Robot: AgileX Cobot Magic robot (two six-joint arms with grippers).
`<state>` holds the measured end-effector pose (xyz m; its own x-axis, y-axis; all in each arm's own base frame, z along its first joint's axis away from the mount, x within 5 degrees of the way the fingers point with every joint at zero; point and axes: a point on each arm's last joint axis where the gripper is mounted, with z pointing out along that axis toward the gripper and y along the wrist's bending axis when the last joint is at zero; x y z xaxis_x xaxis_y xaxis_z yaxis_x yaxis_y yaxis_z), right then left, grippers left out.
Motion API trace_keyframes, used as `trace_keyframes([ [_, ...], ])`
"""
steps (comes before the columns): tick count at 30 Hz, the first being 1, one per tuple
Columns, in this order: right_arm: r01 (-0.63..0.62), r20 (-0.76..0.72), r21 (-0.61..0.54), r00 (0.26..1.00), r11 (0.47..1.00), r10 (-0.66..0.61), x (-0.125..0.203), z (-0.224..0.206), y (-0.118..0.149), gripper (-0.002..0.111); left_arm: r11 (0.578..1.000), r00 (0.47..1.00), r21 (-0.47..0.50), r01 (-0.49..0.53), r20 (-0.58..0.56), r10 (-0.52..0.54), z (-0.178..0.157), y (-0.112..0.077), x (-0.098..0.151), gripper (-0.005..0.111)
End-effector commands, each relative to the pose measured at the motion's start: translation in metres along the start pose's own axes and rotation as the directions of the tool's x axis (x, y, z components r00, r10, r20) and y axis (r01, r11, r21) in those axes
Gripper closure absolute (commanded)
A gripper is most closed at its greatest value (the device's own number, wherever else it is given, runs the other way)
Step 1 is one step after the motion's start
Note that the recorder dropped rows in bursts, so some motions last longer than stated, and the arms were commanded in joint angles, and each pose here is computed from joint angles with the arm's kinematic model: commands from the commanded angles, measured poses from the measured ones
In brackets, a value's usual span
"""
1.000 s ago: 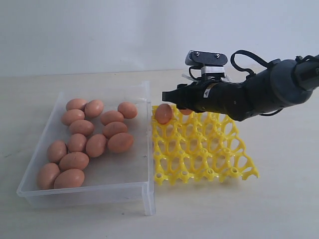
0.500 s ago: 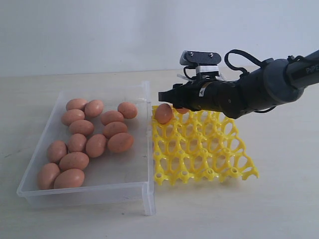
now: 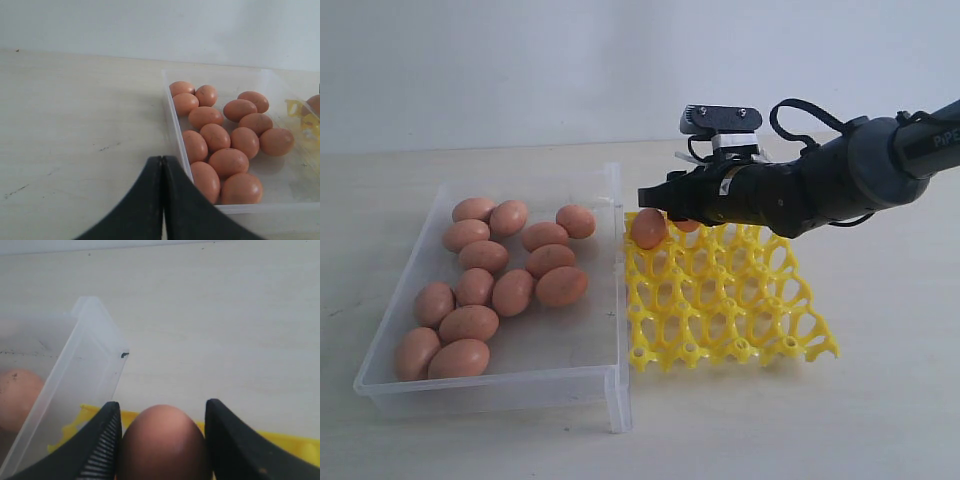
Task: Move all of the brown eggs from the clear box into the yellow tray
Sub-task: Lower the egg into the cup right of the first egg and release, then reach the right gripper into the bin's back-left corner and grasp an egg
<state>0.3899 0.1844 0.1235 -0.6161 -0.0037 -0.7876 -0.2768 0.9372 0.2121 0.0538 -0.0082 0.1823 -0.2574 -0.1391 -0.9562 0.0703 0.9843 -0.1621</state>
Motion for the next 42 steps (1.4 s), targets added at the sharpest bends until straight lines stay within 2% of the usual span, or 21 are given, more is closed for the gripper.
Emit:
trace_keyframes([
  [1, 0.017, -0.002, -0.004, 1.000, 1.000, -0.018, -0.002, 0.000, 0.001, 0.088, 1.000, 1.000, 0.003, 0.005, 0.020, -0.005, -0.001, 0.000, -0.002, 0.107],
  [6, 0.017, -0.005, -0.003, 1.000, 1.000, -0.018, -0.001, 0.000, 0.001, 0.054, 1.000, 1.000, 0.003, 0.005, 0.020, -0.005, -0.001, 0.000, -0.002, 0.107],
  [8, 0.017, -0.005, -0.003, 1.000, 1.000, -0.018, -0.001, 0.000, 0.001, 0.047, 1.000, 1.000, 0.003, 0.005, 0.020, -0.005, -0.001, 0.000, -0.002, 0.107],
  [19, 0.024, 0.035, -0.014, 0.999, 1.000, -0.024, -0.022, -0.018, 0.007, 0.046, 1.000, 1.000, 0.003, 0.005, 0.020, -0.005, -0.001, 0.000, -0.002, 0.107],
  [22, 0.094, 0.011, -0.026, 0.996, 0.995, -0.093, -0.031, -0.035, 0.019, 0.059, 1.000, 1.000, 0.003, 0.005, 0.020, -0.005, -0.001, 0.000, -0.002, 0.107],
  [27, 0.311, -0.032, -0.105, 0.948, 0.945, -0.316, -0.034, -0.066, 0.065, 0.105, 1.000, 1.000, 0.003, 0.005, 0.020, -0.005, -0.001, 0.000, -0.002, 0.107],
  [29, 0.386, -0.073, -0.152, 0.914, 0.910, -0.400, -0.029, -0.074, 0.088, 0.107, 1.000, 1.000, 0.003, 0.005, 0.020, -0.005, -0.001, 0.000, -0.002, 0.107],
  [32, 0.486, -0.102, -0.229, 0.850, 0.844, -0.517, -0.023, -0.084, 0.124, 0.102, 1.000, 1.000, 0.003, 0.005, 0.020, -0.005, -0.001, 0.000, -0.002, 0.107],
  [35, 0.488, -0.105, -0.288, 0.839, 0.824, -0.534, -0.029, -0.092, 0.158, 0.094, 1.000, 1.000, 0.003, 0.005, 0.020, -0.005, -0.001, 0.000, -0.002, 0.107],
  [39, 0.476, -0.144, -0.336, 0.827, 0.813, -0.544, -0.044, -0.089, 0.189, 0.074, 1.000, 1.000, 0.003, 0.005, 0.020, -0.005, -0.001, 0.000, -0.002, 0.107],
  [42, 0.515, -0.143, -0.367, 0.792, 0.775, -0.594, -0.052, -0.077, 0.207, 0.060, 1.000, 1.000, 0.003, 0.005, 0.020, -0.005, -0.001, 0.000, -0.002, 0.107],
])
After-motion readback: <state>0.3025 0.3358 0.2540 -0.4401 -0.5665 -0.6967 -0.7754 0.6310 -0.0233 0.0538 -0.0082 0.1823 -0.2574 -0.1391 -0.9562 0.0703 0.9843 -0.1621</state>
